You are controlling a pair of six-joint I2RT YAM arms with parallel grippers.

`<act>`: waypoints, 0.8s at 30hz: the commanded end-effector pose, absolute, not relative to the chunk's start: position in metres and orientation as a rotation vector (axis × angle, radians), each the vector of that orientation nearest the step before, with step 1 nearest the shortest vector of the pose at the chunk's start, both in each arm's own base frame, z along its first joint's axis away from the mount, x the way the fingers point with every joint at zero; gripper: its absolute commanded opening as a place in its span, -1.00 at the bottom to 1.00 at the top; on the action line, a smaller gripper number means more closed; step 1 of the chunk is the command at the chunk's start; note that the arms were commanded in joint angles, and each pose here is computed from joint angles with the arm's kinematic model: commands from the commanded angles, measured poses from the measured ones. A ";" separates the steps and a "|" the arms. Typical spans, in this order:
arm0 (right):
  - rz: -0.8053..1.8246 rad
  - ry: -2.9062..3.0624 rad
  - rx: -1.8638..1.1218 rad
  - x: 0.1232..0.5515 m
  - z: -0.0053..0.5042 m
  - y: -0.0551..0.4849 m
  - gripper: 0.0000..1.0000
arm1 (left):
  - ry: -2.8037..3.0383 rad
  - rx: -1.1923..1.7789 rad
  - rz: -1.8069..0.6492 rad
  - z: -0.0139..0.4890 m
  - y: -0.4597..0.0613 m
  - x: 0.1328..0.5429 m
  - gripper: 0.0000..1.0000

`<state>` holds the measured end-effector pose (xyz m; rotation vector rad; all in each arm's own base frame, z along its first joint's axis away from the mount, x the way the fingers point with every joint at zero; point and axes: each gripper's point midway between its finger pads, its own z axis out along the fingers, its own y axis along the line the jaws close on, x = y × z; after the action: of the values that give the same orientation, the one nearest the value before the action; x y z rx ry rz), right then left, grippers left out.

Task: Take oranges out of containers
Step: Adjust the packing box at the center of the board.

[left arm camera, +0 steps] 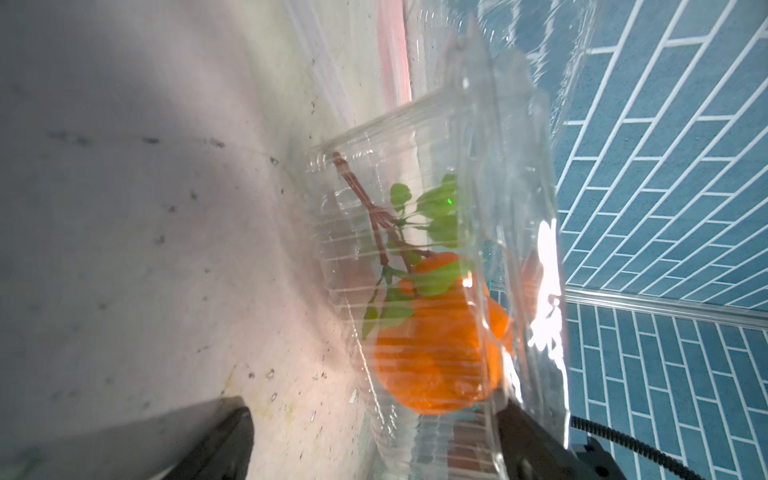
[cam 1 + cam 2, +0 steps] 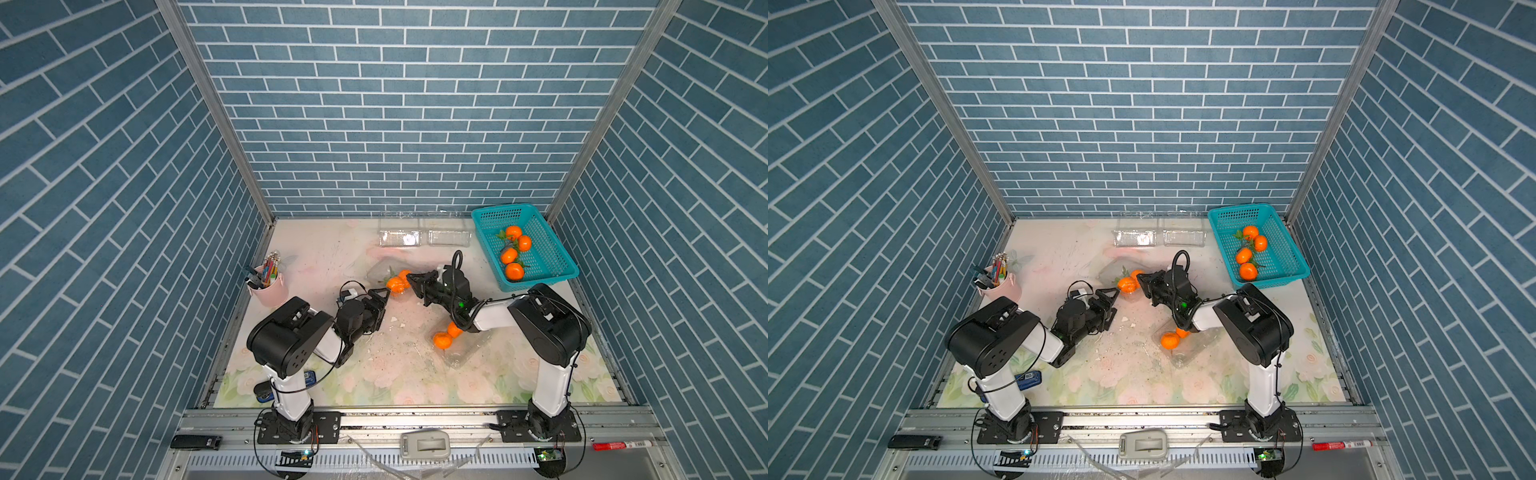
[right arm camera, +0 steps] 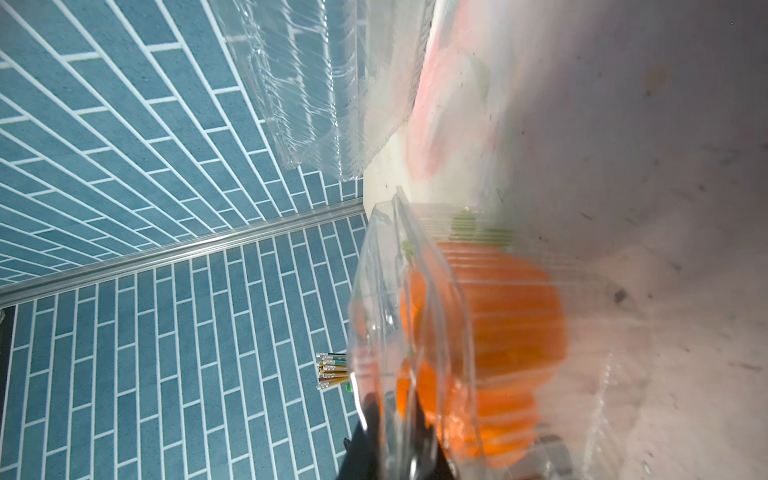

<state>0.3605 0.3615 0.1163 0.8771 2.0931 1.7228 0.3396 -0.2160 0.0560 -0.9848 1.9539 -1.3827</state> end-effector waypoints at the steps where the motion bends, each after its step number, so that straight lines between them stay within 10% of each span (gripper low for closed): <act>1: 1.892 2.106 0.812 0.342 0.139 0.392 -0.68 | 2.098 -1.030 -1.263 0.018 -0.211 0.324 0.86; 24: 2.063 2.009 0.782 0.334 0.170 0.411 -0.51 | 2.137 -1.041 -1.231 0.007 -0.210 0.316 0.83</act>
<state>0.3526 0.3809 0.1194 0.8754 2.0849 1.8100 0.3472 -0.2034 0.0549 -1.0452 1.8980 -1.3267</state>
